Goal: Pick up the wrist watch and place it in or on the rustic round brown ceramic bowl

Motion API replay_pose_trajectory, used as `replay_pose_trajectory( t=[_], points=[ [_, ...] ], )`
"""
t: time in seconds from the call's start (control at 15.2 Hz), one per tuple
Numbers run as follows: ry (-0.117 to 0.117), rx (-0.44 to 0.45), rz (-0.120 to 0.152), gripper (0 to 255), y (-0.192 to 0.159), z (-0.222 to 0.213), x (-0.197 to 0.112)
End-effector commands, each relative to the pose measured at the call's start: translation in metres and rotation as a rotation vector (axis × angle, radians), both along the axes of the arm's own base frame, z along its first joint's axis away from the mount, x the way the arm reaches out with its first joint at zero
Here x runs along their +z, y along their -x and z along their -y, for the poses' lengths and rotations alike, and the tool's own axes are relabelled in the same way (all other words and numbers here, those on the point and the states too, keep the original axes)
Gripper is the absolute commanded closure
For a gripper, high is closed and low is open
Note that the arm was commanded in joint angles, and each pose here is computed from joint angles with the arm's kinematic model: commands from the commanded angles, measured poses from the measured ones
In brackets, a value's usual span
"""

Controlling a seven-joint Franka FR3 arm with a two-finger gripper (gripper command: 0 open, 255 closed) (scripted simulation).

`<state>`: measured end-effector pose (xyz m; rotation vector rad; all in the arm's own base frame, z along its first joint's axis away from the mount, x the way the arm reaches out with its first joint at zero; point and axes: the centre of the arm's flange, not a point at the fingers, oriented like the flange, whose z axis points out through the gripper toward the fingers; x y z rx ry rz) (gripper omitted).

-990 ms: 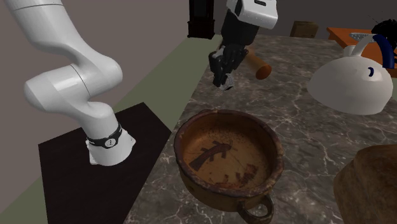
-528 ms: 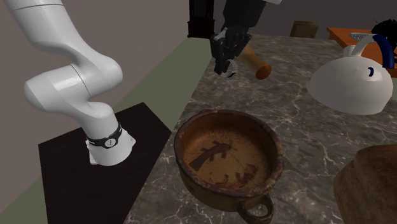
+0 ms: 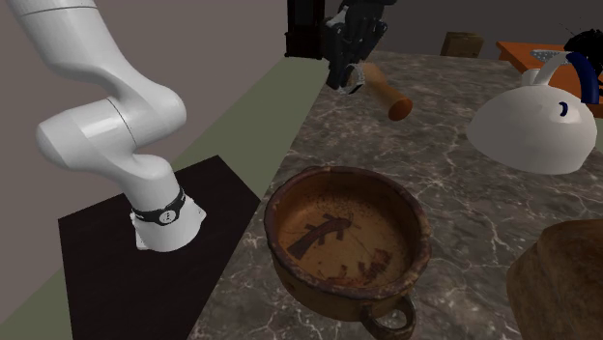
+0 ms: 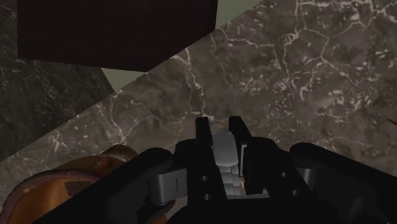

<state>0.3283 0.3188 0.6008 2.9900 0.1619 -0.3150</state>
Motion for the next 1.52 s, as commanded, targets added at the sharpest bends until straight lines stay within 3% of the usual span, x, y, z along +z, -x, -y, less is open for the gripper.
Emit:
replay_pose_trajectory(
  t=[0.0,1.12,1.45],
  points=[
    [0.000,0.000,0.000,255,0.000,-0.001,0.012],
    [0.000,0.000,0.000,255,-0.159,0.135,0.011],
    [0.000,0.000,0.000,255,-0.159,0.135,-0.015]
  ],
)
